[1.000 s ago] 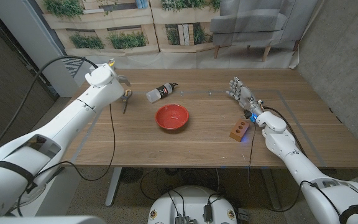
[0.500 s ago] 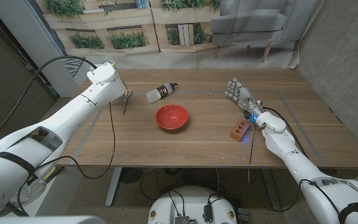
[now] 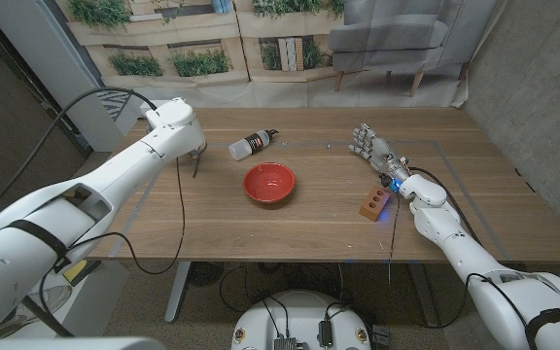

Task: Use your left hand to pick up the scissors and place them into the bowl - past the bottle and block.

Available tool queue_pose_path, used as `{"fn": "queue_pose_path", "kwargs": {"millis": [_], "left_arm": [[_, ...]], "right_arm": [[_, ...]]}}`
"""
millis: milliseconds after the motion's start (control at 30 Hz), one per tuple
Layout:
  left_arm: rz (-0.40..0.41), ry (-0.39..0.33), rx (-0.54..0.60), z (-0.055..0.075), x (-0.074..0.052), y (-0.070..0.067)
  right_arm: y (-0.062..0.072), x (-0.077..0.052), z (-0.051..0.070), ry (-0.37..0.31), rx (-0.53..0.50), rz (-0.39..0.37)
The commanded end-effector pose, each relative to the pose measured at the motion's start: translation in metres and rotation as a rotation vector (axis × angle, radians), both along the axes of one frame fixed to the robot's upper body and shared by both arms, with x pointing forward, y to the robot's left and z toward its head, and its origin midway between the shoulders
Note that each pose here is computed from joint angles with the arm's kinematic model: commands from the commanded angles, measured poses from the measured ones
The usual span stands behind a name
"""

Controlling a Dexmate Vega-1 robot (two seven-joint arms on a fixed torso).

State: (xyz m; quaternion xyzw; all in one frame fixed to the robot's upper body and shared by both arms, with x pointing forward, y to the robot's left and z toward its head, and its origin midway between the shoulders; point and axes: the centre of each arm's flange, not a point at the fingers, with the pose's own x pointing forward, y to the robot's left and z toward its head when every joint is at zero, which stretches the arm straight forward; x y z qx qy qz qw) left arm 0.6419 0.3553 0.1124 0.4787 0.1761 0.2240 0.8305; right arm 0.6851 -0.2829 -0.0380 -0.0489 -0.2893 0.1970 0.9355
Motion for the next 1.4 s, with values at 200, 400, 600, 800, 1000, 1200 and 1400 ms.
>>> {"fn": "queue_pose_path", "kwargs": {"millis": [200,400,600,800,1000,1200,1400], "left_arm": [[0.045,0.05,0.02,0.0,0.024,-0.005],[0.053,0.078,0.05,-0.003,0.033,-0.01],[0.045,0.09,0.053,-0.006,0.037,-0.013],[0.038,0.091,0.063,-0.01,0.042,-0.018],[0.038,0.105,0.076,-0.013,0.047,-0.022],[0.034,0.12,0.091,-0.017,0.051,-0.028],[0.032,0.139,0.092,-0.021,0.054,-0.03]], "right_arm": [[-0.002,0.005,-0.001,0.012,-0.023,0.017],[-0.001,0.006,-0.001,0.008,-0.033,0.026],[-0.001,0.005,0.001,-0.003,-0.042,0.03],[0.0,0.004,0.004,-0.014,-0.047,0.038],[0.0,0.003,0.006,-0.022,-0.055,0.041],[-0.001,0.002,0.006,-0.024,-0.05,0.044],[0.0,0.0,0.007,-0.029,-0.056,0.054]]}}
